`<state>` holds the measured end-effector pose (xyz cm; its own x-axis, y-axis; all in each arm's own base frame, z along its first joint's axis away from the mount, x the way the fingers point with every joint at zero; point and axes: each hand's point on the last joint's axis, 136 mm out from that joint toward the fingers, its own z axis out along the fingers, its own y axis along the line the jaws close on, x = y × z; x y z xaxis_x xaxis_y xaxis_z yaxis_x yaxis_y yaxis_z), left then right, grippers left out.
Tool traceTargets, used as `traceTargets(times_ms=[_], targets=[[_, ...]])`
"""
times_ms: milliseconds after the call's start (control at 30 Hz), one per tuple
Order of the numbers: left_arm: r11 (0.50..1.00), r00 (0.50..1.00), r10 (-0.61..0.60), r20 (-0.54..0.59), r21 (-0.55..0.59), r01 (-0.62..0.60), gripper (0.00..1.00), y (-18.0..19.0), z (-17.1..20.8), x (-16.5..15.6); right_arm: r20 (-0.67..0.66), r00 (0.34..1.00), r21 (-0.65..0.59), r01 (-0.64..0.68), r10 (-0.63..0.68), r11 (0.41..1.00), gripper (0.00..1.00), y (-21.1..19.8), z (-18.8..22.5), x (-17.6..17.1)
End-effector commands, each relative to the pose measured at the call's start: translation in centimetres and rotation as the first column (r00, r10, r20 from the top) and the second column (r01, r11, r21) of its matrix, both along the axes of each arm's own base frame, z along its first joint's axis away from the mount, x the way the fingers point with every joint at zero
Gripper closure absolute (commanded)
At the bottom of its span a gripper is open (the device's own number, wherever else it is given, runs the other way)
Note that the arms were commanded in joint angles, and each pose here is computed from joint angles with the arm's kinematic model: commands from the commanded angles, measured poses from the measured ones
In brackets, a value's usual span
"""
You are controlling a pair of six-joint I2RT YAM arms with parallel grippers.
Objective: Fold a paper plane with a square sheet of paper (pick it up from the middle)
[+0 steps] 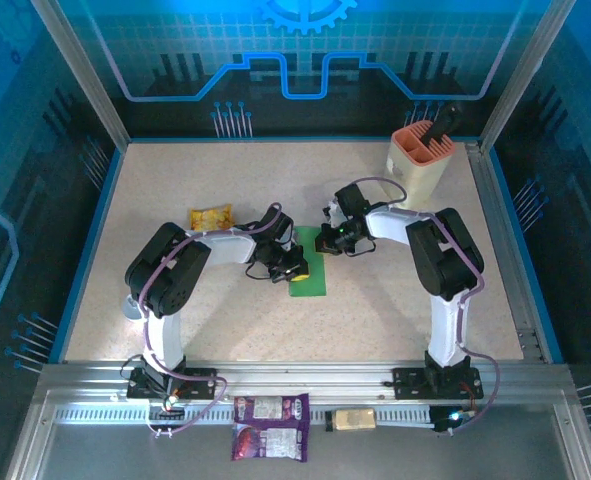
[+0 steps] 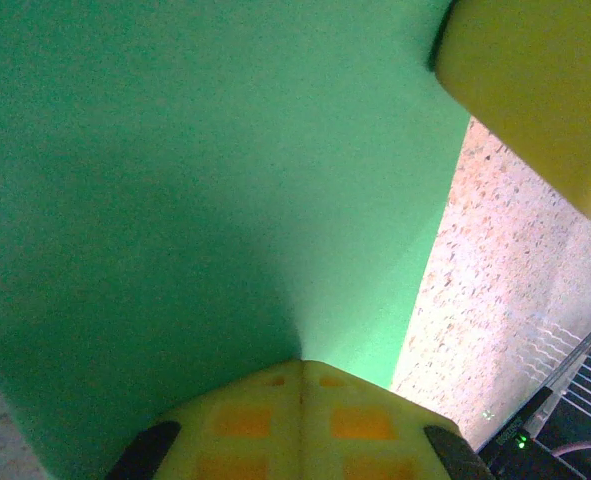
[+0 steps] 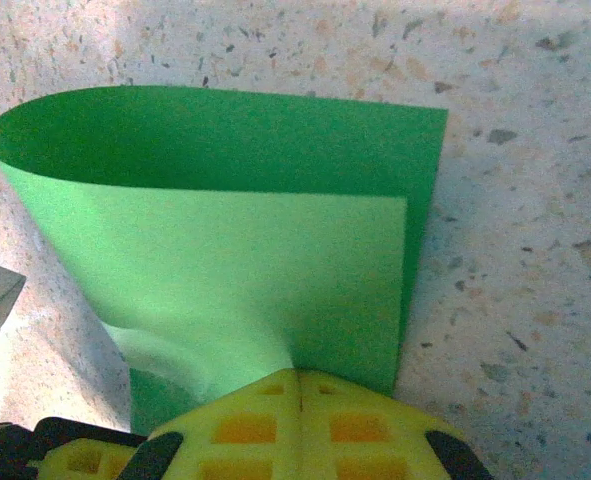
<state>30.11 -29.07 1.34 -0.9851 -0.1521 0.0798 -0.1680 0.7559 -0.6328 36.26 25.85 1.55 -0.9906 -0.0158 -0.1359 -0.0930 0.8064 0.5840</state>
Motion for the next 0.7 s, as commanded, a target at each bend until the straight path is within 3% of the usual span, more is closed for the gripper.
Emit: traceTargets(times_ms=[0, 200, 467, 667], targets=[[0.996, 0.997, 0.019, -0.076, 0.087, -0.012, 1.0, 1.3, -2.9, -1.4, -0.029, 1.0, -0.033, -0.013, 0.012, 0.999, 0.94, -0.3, -1.3, -0.3], [0.997, 0.999, 0.017, -0.051, 0.073, -0.013, 1.0, 0.9, -1.6, -0.8, -0.087, 0.996, -0.118, -0.008, -0.002, 0.993, 0.95, -1.6, -3.7, -1.6], [0.997, 0.988, 0.081, 0.132, -0.024, -0.079, 0.95, -0.3, 4.5, 4.3, -0.137, 0.991, -0.218, -0.022, -0.008, 0.976, 0.97, -3.4, -5.6, -3.3], [0.992, 0.983, 0.124, 0.133, -0.03, -0.121, 0.97, 0.1, 3.5, 6.2, -0.139, 0.99, -0.233, -0.022, -0.01, 0.972, 0.97, -3.5, -5.7, -3.5]])
